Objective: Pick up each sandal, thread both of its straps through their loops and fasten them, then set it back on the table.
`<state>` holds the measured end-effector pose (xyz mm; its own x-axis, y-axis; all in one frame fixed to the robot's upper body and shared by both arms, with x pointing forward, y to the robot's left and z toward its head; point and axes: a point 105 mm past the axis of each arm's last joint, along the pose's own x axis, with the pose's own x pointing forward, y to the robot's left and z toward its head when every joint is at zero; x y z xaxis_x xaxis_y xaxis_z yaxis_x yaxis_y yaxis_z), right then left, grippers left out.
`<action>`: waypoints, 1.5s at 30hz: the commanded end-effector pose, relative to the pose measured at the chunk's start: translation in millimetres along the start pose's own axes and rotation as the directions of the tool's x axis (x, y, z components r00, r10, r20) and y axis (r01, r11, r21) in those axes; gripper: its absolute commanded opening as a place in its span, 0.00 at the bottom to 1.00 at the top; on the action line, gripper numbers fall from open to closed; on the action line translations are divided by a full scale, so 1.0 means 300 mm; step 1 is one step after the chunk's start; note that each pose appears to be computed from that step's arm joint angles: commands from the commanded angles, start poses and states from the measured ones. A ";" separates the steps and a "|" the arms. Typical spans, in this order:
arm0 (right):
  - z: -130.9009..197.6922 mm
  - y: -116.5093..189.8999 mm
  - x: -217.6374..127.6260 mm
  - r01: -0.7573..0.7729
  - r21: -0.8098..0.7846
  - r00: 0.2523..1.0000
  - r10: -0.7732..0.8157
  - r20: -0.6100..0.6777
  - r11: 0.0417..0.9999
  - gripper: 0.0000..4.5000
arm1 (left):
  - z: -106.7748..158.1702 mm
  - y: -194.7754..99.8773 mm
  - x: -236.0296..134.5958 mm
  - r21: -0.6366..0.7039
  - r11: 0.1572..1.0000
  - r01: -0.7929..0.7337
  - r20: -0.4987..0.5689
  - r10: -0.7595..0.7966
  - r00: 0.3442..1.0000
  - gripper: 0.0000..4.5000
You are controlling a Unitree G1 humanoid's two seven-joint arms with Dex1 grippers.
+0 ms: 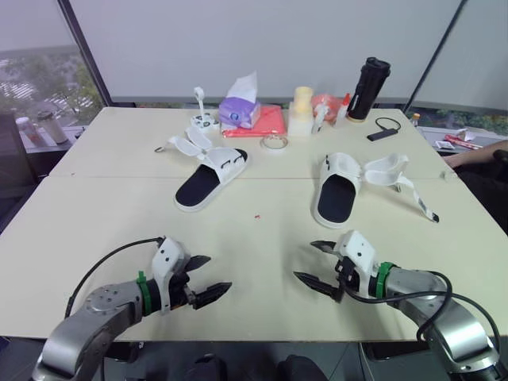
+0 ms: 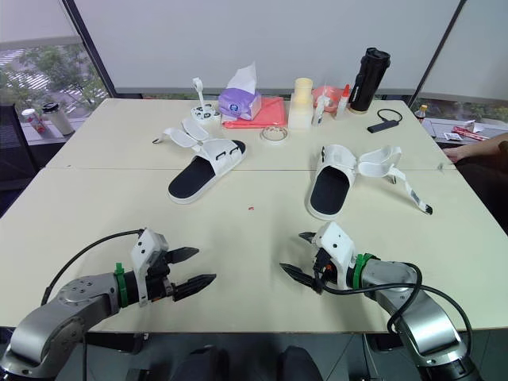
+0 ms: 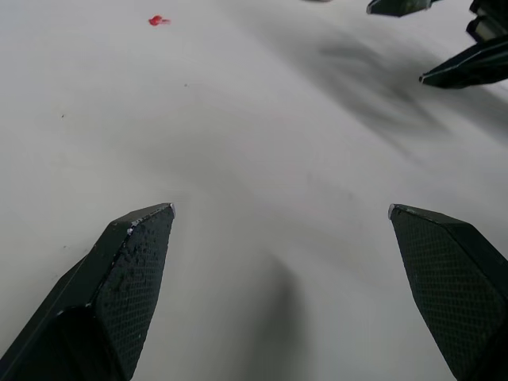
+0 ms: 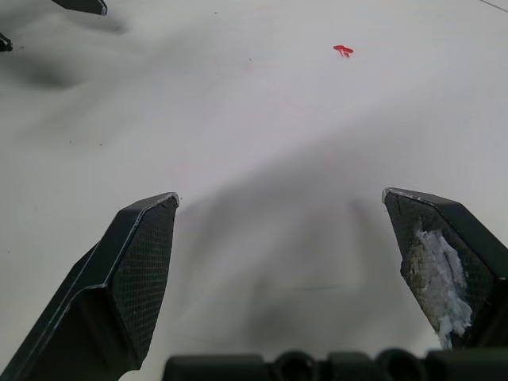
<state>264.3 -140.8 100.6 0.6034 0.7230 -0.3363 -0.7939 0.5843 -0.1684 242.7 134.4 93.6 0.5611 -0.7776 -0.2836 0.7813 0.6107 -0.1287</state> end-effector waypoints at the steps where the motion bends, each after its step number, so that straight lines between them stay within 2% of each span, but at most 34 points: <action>1: 0.026 -0.001 0.000 -0.003 -0.043 1.000 0.005 0.024 0.999 0.97 | 0.045 -0.005 -0.005 0.034 0.999 -0.002 0.042 0.000 0.999 1.00; 14: 0.025 -0.009 0.004 0.036 -0.060 0.999 -0.033 0.040 0.998 0.97 | 0.061 -0.005 -0.002 0.020 1.000 0.012 0.054 -0.013 0.998 1.00; 18: 0.064 -0.082 0.000 0.156 -0.119 0.986 -0.147 0.081 0.981 0.97 | 0.098 0.002 0.010 0.045 0.998 0.041 0.060 -0.044 0.997 1.00; 20: 0.126 -0.212 -0.036 0.356 -0.280 0.934 -0.343 0.098 0.891 0.97 | 0.162 0.021 0.015 0.132 0.988 0.080 0.045 -0.087 0.995 1.00; 22: 0.168 -0.300 -0.069 0.465 -0.437 0.876 -0.471 0.103 0.770 0.97 | 0.213 0.013 0.015 0.165 0.974 0.153 0.024 -0.160 0.987 1.00; 28: 0.211 -0.458 -0.056 0.562 -0.636 0.749 -0.651 0.120 0.529 0.97 | 0.280 -0.032 0.034 0.189 0.927 0.325 -0.036 -0.325 0.945 1.00; 32: 0.214 -0.545 0.004 0.537 -0.748 0.700 -0.701 0.136 0.391 0.97 | 0.339 -0.030 0.060 0.205 0.921 0.332 0.011 -0.342 0.940 1.00; 39: 0.186 -0.648 0.104 0.480 -0.831 0.662 -0.737 0.134 0.280 0.97 | 0.364 -0.041 0.066 0.187 0.928 0.321 0.055 -0.337 0.940 1.00; 45: 0.149 -0.720 0.142 0.407 -0.884 0.621 -0.780 0.081 0.232 0.97 | 0.363 -0.063 0.062 0.165 0.938 0.304 0.087 -0.321 0.943 1.00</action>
<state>460.5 -217.9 154.0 0.9987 0.0293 -0.0415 -0.0450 0.1292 -0.9906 272.2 92.3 183.1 0.2955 -0.9394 -0.1736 0.9464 0.3126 -0.0807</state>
